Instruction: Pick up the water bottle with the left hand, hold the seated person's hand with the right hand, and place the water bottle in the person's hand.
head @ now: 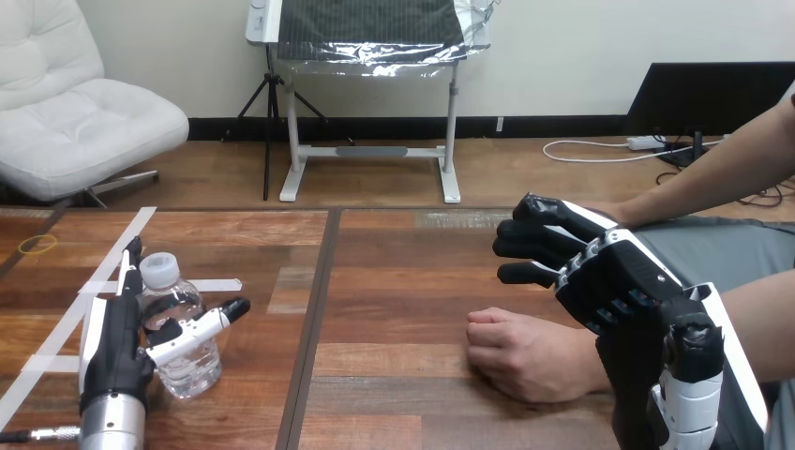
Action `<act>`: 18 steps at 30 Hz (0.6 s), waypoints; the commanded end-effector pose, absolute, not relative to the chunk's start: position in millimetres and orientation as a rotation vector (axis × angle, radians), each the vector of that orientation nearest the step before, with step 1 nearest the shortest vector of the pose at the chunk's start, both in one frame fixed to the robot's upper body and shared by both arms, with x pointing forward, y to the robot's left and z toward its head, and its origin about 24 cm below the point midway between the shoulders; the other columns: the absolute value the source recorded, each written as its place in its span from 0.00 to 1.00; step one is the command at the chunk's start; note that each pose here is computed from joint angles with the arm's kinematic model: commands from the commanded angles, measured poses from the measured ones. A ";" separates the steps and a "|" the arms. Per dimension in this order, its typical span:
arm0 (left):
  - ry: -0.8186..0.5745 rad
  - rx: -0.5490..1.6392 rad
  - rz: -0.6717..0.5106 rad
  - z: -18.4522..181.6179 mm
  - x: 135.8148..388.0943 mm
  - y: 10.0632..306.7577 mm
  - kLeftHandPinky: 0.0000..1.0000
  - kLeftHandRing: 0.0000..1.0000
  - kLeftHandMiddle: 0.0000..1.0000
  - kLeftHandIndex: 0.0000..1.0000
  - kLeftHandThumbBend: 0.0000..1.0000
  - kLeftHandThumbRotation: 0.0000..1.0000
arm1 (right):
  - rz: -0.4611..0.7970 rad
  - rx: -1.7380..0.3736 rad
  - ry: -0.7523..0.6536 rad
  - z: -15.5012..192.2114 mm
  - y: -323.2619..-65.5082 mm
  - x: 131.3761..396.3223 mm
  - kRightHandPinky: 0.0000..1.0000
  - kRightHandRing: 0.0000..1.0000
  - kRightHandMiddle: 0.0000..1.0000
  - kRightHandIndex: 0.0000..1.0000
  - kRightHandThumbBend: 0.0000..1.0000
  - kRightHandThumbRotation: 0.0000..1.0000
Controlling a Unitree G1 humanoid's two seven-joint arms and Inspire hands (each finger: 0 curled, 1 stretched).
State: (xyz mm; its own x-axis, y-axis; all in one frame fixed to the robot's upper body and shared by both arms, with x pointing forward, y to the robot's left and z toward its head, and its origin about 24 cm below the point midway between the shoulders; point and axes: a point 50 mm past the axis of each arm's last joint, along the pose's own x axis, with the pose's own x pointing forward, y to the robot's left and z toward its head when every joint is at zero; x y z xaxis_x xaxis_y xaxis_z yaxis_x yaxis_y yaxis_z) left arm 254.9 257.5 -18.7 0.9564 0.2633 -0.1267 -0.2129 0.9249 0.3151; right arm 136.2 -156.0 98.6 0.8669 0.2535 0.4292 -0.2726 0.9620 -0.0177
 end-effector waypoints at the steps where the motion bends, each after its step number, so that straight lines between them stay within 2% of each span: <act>1: 0.117 0.261 0.236 -4.4 273.8 251.5 1.00 1.00 1.00 1.00 1.00 0.25 | 0.275 0.043 -0.517 110.3 -156.6 140.7 0.70 0.76 0.76 0.77 0.82 1.00; 18: 0.128 0.166 0.254 -7.8 274.7 250.8 1.00 1.00 1.00 1.00 1.00 0.23 | 0.280 0.040 -0.518 110.8 -156.3 140.6 0.69 0.75 0.76 0.77 0.81 1.00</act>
State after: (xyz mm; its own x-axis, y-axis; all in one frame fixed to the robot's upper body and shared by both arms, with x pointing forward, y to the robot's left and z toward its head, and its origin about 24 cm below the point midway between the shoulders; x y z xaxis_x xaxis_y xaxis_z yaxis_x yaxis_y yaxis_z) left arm 255.5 256.9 -22.9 0.9488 0.2736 -0.1577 -0.2362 0.9464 0.2202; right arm 136.2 -156.0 98.6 0.8667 0.2542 0.4293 -0.2730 0.9618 -0.0184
